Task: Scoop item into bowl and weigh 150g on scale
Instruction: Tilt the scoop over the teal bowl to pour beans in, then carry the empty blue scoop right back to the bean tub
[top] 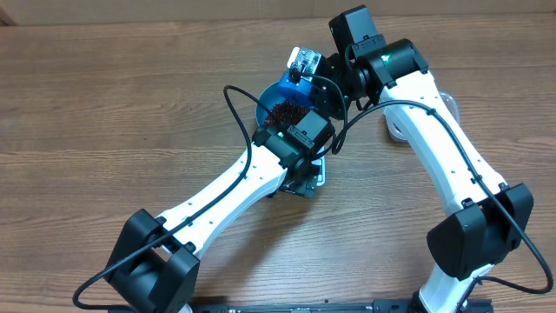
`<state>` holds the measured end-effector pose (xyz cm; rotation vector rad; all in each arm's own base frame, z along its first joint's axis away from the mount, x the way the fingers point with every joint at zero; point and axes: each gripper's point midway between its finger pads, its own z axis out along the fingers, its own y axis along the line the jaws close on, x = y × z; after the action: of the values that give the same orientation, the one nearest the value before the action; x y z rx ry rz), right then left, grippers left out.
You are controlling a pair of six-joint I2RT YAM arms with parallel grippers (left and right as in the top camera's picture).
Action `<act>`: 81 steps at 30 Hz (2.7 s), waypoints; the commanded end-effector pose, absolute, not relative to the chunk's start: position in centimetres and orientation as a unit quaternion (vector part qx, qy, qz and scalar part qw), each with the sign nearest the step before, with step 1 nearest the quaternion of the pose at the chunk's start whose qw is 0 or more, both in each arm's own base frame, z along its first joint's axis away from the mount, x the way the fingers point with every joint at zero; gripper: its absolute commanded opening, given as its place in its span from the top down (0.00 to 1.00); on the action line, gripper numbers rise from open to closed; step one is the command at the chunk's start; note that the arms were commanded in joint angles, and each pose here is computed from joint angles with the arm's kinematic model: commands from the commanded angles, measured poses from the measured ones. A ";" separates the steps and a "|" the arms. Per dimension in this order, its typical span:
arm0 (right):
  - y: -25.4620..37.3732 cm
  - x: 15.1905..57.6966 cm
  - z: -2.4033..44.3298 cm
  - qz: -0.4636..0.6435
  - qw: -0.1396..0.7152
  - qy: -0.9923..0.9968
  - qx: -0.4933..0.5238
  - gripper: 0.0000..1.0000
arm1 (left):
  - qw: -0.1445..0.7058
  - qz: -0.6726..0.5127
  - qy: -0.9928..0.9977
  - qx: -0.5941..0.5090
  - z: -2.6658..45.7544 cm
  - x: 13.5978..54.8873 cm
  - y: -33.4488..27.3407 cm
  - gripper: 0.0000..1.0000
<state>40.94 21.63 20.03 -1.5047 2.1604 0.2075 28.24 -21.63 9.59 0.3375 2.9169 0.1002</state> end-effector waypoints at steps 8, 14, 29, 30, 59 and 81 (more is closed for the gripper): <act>21.4 41.2 23.1 0.068 0.284 0.787 -0.543 0.96 | 0.116 0.034 0.987 0.104 10.4 28.4 -21.2 0.00; 21.3 42.2 23.6 0.103 0.298 0.831 -0.459 0.96 | 0.116 0.034 0.987 0.104 10.4 28.4 -21.2 0.00; 17.1 45.3 24.6 0.196 0.286 0.929 -0.132 0.96 | 0.116 0.034 0.987 0.104 10.4 28.4 -21.2 0.00; 16.6 45.5 24.6 0.199 0.284 0.931 -0.114 0.96 | 0.116 0.034 0.987 0.104 10.4 28.4 -21.2 0.00; -6.1 41.9 18.3 -0.035 0.167 0.975 0.146 0.96 | 0.116 0.034 0.987 0.104 10.4 28.4 -21.2 0.00; -2.7 40.4 9.2 0.054 0.120 0.984 0.120 0.96 | 0.116 0.034 0.987 0.104 10.4 28.4 -21.2 0.00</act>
<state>41.02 -4.14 10.54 0.3573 2.8415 0.0192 28.24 -21.63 9.59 0.3375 2.9169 0.1002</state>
